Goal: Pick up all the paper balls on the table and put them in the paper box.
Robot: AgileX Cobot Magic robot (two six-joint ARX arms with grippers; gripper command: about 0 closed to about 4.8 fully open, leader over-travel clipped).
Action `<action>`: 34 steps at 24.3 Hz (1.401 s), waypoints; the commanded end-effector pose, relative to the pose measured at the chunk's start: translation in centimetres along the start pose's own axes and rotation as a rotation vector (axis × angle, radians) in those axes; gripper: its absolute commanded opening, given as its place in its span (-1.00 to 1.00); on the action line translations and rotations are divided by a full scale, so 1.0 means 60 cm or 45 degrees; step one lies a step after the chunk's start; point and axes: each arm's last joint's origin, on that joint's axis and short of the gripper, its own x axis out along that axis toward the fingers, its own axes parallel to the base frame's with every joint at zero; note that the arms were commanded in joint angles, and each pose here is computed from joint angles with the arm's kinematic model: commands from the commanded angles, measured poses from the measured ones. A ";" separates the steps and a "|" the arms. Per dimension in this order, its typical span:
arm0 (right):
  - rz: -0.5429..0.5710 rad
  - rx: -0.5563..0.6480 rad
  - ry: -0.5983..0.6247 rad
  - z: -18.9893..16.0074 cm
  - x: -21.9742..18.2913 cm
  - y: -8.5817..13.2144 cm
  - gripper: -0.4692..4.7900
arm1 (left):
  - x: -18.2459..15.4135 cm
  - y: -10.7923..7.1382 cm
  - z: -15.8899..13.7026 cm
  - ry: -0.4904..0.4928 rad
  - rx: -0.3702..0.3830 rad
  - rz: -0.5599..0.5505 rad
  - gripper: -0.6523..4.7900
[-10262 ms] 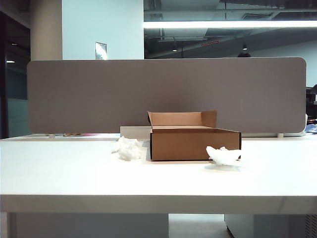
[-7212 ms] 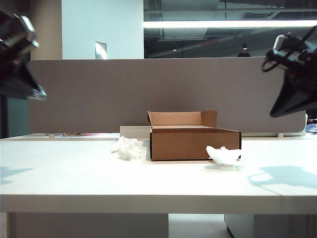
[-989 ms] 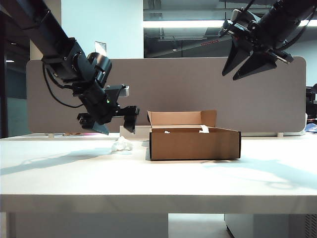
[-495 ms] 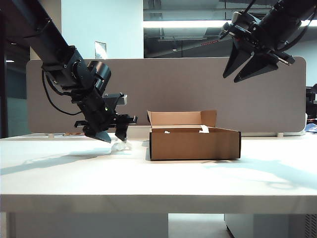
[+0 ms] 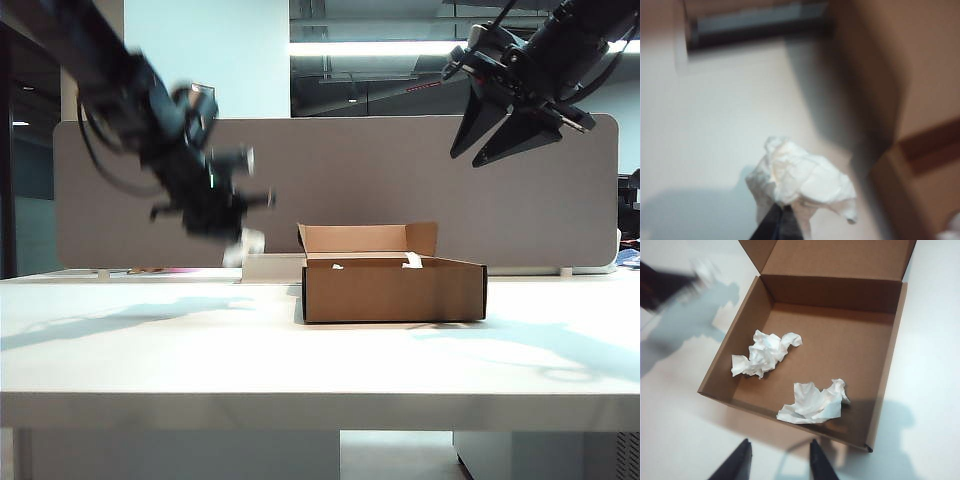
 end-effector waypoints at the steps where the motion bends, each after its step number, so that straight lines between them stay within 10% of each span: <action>1: 0.004 -0.007 -0.018 0.004 -0.003 0.002 -0.17 | -0.032 -0.007 0.038 -0.107 0.016 -0.089 -0.78; 5: 0.005 -0.007 -0.018 0.004 -0.003 0.002 -0.17 | -0.056 -0.024 0.058 -0.149 0.000 -0.225 -0.78; 7: 0.005 -0.007 -0.018 0.004 -0.003 0.002 -0.17 | -0.062 -0.056 0.061 -0.149 0.031 -0.466 -0.78; 15: 0.009 -0.006 -0.013 0.004 -0.004 0.002 -0.17 | -0.041 -0.189 0.035 -0.185 0.137 -0.582 -0.76; 25: -0.001 -0.017 0.040 -0.002 -0.020 0.004 -0.79 | -0.027 -0.211 0.006 -0.049 0.121 -0.595 0.98; 30: -0.029 -0.124 0.014 0.003 -0.072 0.019 -0.86 | -0.059 -0.205 0.020 0.018 0.127 -0.584 0.83; 34: -0.073 -0.127 -0.083 -0.019 -0.143 0.024 -0.86 | -0.104 -0.201 0.040 0.071 0.157 -0.579 -0.54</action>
